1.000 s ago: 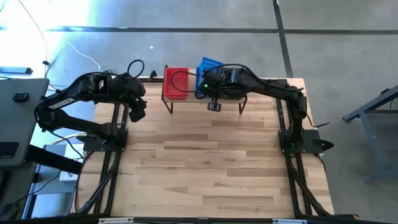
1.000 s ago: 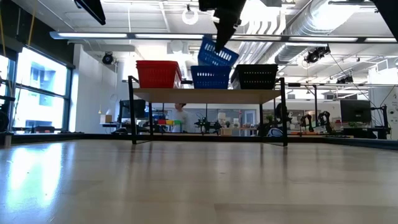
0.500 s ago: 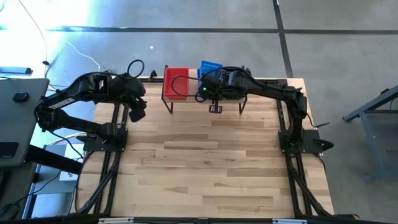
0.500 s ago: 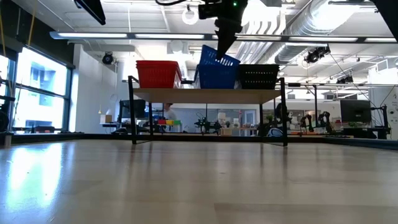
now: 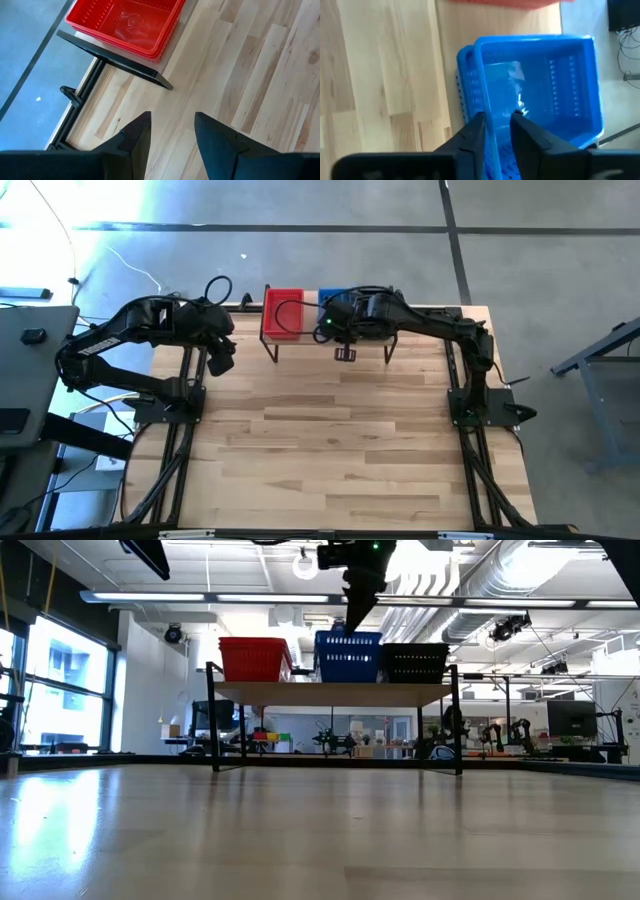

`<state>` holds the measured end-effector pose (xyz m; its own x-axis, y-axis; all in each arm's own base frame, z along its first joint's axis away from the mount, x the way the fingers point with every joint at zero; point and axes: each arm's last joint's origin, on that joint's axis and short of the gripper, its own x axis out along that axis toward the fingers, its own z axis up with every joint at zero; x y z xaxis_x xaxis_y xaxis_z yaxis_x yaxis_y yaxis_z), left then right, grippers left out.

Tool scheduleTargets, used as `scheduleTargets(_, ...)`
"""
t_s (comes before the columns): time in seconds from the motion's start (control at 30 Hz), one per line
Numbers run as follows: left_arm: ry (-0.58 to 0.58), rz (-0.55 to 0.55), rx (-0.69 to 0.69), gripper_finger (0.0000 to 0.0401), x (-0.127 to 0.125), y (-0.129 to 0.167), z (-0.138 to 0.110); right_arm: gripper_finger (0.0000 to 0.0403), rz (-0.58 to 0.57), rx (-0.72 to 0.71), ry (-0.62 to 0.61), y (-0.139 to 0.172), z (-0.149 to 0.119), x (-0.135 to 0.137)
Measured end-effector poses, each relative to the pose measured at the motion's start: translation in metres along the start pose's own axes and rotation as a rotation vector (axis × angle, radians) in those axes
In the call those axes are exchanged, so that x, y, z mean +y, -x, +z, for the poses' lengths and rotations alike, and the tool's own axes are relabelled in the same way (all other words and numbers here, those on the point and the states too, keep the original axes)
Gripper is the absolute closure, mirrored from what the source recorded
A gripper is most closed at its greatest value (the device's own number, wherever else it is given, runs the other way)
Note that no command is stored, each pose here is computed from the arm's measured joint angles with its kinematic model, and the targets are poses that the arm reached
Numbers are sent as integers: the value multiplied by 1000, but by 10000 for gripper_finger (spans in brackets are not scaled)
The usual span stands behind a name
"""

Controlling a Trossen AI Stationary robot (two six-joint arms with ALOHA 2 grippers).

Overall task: Stack baskets on shelf by color
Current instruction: Stack the the blue basket on top of the blue basket on the shelf, then return to Home Position

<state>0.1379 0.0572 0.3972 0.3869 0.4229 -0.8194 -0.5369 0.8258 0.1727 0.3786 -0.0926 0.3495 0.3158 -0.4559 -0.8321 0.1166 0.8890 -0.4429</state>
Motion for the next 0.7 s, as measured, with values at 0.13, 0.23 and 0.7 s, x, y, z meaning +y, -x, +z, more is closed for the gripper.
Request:
scheduleTargets(0.13,-3,0,0,261,0,0,0,308,13,-64,-29,0,6,-2)
scheduleTargets(0.23,-3,0,0,261,0,0,0,305,22,-115,-67,0,10,-3)
scheduleTargets(0.7,15,-6,1,261,0,0,0,305,9,-255,-291,50,20,-25)
